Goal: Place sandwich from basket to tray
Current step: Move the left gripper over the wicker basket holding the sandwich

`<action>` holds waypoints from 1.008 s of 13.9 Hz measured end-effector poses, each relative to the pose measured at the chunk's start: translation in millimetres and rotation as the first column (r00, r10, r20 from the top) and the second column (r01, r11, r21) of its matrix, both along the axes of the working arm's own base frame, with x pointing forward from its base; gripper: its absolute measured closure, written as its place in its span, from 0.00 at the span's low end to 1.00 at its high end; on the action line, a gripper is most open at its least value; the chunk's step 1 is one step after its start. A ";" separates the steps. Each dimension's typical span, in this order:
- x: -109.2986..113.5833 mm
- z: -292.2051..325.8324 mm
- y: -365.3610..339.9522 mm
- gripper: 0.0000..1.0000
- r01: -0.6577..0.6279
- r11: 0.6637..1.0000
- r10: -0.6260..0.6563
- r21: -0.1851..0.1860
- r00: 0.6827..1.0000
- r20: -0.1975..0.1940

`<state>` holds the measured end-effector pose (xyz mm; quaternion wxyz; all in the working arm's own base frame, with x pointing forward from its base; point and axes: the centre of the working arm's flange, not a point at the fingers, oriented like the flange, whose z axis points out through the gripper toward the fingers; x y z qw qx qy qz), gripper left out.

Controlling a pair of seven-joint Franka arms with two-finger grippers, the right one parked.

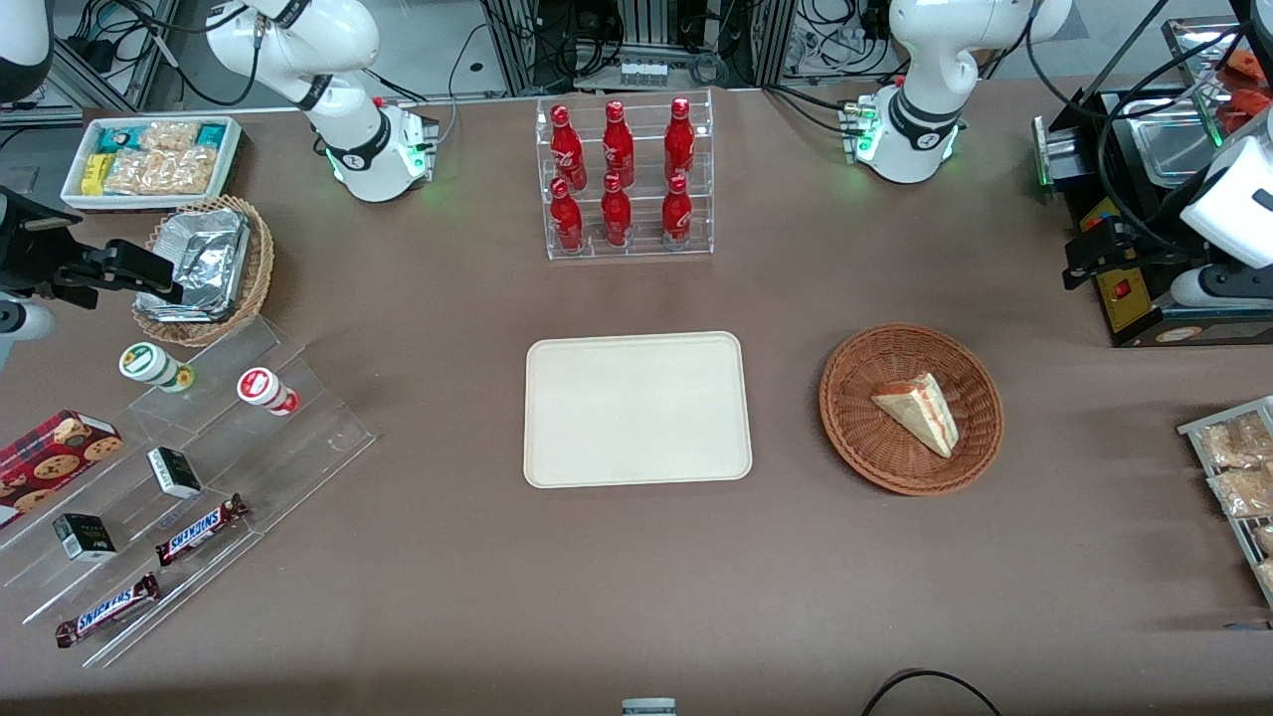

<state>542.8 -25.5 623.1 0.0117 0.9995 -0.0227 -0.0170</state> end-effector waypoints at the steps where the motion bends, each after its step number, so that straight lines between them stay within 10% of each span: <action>1: 0.2 -0.3 0.0 0.00 0.000 1.000 0.000 0.001 1.000 0.000; 14: 58.8 -100.6 -8.7 0.00 -0.025 0.998 0.027 0.057 0.999 -0.041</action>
